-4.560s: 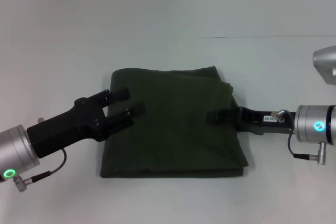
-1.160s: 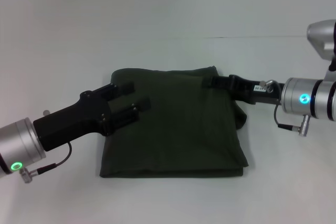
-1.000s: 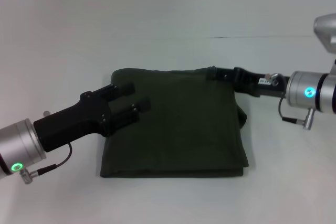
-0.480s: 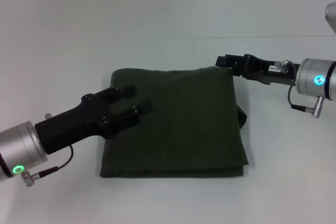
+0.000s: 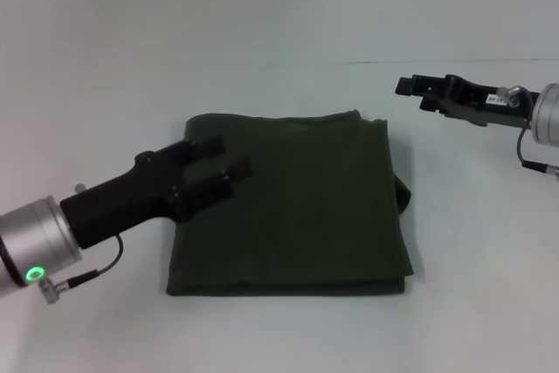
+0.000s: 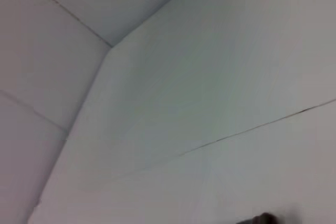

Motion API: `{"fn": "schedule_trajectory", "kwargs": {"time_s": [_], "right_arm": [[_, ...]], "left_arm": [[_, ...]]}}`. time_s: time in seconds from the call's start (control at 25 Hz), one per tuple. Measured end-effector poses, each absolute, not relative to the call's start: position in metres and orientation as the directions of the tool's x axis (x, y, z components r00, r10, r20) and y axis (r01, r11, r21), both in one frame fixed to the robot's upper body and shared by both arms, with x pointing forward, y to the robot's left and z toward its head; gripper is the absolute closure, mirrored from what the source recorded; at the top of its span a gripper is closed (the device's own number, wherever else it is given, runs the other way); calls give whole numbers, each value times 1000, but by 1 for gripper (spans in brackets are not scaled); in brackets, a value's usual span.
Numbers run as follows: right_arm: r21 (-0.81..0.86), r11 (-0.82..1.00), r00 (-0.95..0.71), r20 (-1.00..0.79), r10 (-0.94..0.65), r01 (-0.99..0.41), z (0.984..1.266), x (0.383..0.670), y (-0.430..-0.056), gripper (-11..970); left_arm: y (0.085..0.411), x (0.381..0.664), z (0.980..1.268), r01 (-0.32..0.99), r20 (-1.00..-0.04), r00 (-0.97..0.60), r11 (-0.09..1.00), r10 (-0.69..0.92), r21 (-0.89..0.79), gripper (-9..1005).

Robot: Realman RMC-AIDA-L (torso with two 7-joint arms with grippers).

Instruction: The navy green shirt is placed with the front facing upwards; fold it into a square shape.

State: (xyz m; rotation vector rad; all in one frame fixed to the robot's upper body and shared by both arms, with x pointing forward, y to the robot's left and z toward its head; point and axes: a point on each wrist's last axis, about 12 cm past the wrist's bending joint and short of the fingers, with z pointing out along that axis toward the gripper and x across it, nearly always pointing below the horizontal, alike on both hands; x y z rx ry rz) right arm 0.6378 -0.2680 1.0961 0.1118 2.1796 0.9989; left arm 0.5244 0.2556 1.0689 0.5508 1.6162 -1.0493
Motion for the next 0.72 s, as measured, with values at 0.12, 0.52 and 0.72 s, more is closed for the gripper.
{"fn": "schedule_trajectory", "kwargs": {"time_s": [0.12,0.52,0.72], "right_arm": [[702,648,-763,-582,282,-296,1100,630,-259,282],[668,631,-769,-616,172,-395,1092,622,-231,525],[614,661,-757,-644,105,-431,1078,618,-208,644]], "left_arm": [[255,537,1066,742,-931,-324,566,-166,-359,323],[256,547,1057,666,-920,-350,643,-178,-378,323],[258,548,1056,649,-919,-348,660,-187,-380,322]]}}
